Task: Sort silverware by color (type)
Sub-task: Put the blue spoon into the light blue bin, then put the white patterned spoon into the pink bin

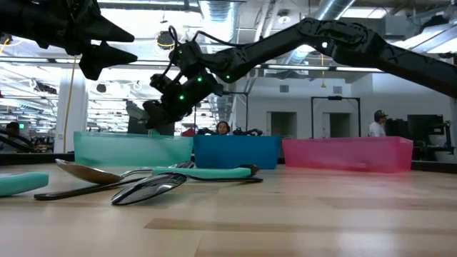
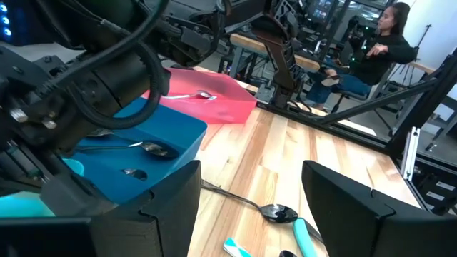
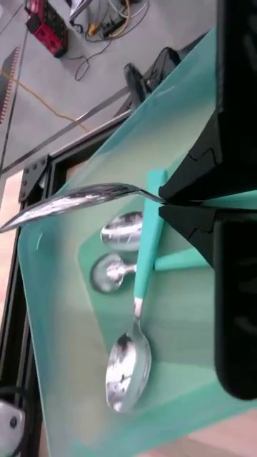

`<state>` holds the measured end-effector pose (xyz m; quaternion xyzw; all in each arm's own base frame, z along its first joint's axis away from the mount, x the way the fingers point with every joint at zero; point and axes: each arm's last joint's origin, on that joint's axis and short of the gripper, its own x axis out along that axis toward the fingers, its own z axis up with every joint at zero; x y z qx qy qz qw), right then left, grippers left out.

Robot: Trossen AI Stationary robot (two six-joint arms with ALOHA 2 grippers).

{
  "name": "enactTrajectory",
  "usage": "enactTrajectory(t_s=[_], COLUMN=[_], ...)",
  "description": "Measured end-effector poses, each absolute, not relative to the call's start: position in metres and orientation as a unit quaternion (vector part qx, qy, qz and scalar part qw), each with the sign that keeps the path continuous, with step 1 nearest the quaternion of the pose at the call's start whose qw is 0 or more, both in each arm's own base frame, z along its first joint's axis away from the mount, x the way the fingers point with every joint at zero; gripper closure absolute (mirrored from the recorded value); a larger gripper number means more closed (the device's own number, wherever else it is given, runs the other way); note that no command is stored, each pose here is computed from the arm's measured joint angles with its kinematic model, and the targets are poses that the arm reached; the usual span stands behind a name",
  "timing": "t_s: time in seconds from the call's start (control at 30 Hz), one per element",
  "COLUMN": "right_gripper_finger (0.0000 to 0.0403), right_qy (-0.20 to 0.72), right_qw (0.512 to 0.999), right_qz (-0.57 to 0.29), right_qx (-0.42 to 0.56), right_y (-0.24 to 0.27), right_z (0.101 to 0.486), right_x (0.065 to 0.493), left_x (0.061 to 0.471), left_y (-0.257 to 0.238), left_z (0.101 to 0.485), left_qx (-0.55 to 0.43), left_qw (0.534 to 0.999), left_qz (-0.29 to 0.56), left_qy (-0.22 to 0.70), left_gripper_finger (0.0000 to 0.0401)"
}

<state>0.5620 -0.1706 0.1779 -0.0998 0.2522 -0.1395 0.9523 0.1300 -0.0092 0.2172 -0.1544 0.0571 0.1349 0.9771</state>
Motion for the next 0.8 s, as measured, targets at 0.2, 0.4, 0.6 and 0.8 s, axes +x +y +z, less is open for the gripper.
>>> enactTrajectory(t_s=[0.2, 0.4, 0.6, 0.8], right_gripper_finger=[0.0352, 0.0327, 0.0287, 0.0259], right_qy=[0.253, 0.255, 0.257, 0.256], right_qw=[0.951, 0.952, 0.951, 0.951], right_qz=[-0.138, -0.133, -0.133, -0.133], right_qx=[-0.11, -0.108, -0.108, -0.11], right_y=[-0.17, -0.1723, -0.1717, -0.172], right_z=[0.178, 0.1776, 0.1773, 0.1775], right_x=[0.5622, 0.5613, 0.5613, 0.5614], left_x=[0.13, 0.13, 0.13, 0.13], left_y=[-0.0092, -0.0092, -0.0092, -0.0093], left_z=[0.2172, 0.2172, 0.2172, 0.2172], left_qx=[-0.154, -0.154, -0.154, -0.154], left_qw=[0.977, 0.977, 0.977, 0.977], left_qz=[0.135, 0.135, 0.135, 0.135], left_qy=[0.057, 0.057, 0.057, 0.057], left_gripper_finger=[0.0173, 0.0173, 0.0173, 0.0173])
